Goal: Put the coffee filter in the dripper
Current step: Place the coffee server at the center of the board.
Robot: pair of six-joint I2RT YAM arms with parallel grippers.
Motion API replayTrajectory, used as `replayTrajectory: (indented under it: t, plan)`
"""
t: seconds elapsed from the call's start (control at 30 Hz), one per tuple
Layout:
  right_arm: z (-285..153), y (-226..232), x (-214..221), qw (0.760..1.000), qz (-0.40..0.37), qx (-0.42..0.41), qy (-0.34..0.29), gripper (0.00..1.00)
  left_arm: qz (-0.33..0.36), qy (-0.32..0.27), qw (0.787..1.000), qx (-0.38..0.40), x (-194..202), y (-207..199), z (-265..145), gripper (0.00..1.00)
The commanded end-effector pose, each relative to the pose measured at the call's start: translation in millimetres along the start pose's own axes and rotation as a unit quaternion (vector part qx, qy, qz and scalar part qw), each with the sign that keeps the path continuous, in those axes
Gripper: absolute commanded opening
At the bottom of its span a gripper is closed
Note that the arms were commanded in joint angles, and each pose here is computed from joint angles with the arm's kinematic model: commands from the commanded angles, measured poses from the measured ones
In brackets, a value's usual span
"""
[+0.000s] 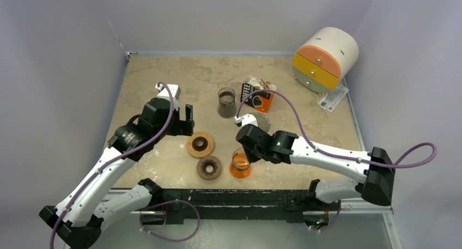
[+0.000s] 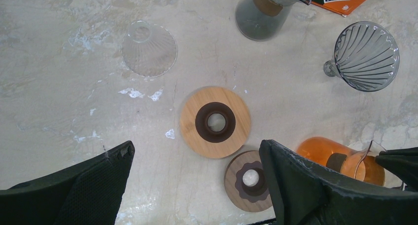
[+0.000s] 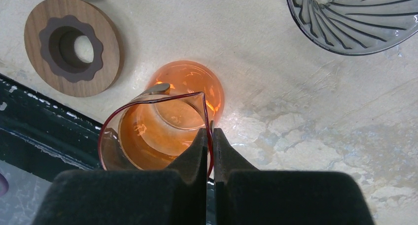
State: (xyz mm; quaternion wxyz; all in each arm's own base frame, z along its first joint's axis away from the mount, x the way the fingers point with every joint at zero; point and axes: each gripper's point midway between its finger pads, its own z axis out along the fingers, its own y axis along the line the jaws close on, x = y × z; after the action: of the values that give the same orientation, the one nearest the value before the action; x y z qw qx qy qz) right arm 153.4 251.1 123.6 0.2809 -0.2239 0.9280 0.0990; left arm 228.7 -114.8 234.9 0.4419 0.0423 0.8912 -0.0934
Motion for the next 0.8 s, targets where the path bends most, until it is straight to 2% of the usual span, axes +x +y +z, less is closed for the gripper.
replayTrajectory:
  t: [0.0,0.2,0.47,0.77]
  plan:
    - [2,0,-7,1.0,0.015,0.01,-0.021,0.0,-0.01,-0.007,1.0,0.005,-3,-3,0,0.97]
    - [3,0,-6,1.0,0.016,0.013,-0.019,0.02,-0.01,-0.007,1.0,0.005,-3,-3,0,0.97]
    - [1,2,-8,1.0,0.017,0.01,-0.021,0.17,-0.012,-0.009,1.0,-0.002,-3,0,0,0.99]
    - [-16,4,-20,0.999,0.032,-0.003,-0.036,0.49,-0.021,-0.01,1.0,0.009,-7,-6,1,1.0]
